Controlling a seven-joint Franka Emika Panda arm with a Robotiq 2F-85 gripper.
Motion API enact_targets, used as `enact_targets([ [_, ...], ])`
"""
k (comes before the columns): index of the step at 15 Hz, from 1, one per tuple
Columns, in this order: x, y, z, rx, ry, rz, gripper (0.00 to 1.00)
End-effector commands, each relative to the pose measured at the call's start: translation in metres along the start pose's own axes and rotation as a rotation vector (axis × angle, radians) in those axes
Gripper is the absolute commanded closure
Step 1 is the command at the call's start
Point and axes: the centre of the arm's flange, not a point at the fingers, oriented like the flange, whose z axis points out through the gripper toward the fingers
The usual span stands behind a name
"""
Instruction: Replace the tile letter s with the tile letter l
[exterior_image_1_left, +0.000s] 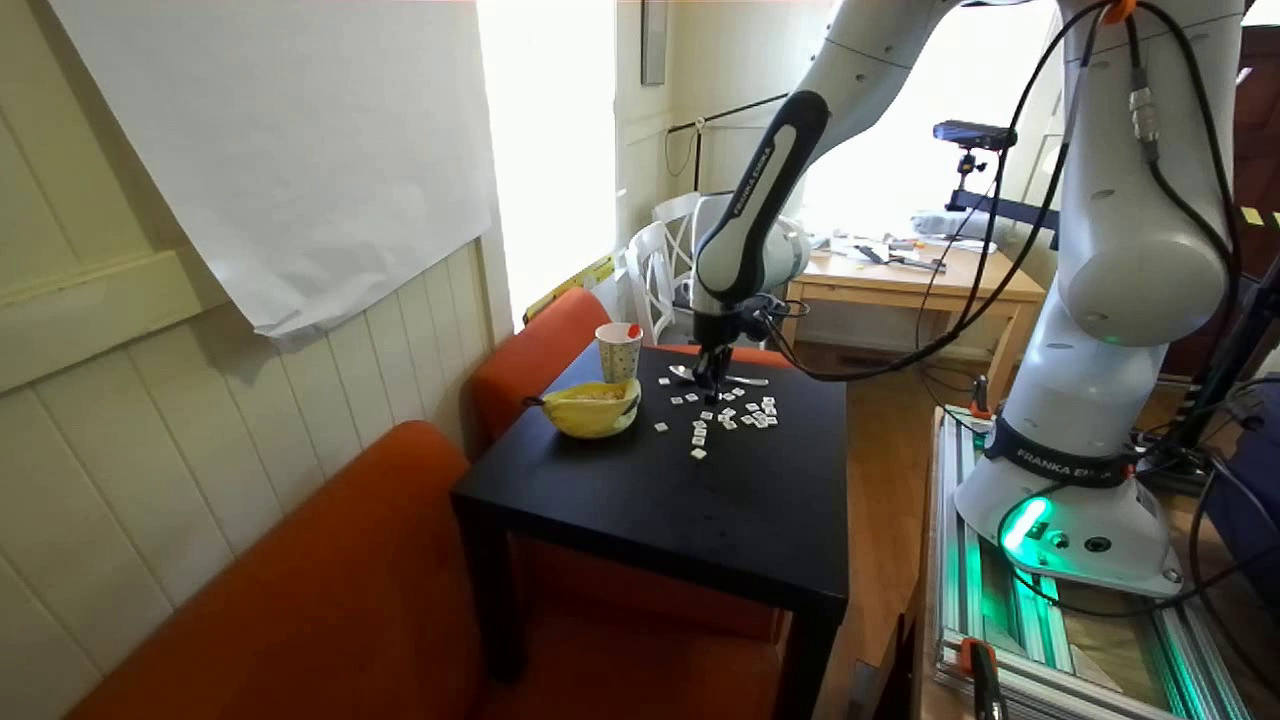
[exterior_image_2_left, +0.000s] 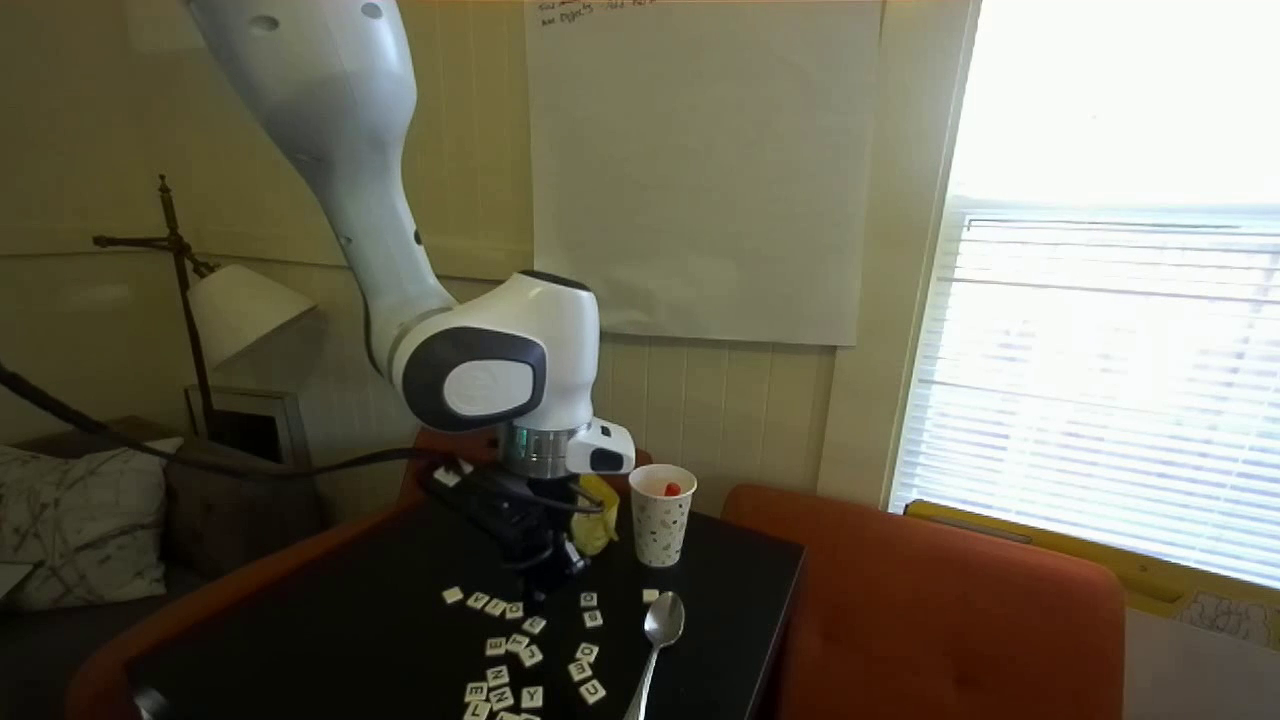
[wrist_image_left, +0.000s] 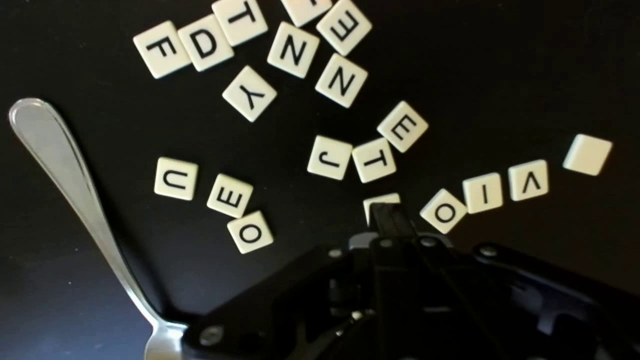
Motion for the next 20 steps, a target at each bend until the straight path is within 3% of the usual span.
enact_targets([
  [1, -0.018, -0.008, -0.019, 0.0, 0.019, -0.084, 1.0],
  [9, 0.006, -0.027, -0.013, -0.111, -0.018, -0.499, 1.0],
  [20, 0.022, -0.039, 0.008, -0.09, -0.057, -0.688, 1.0],
])
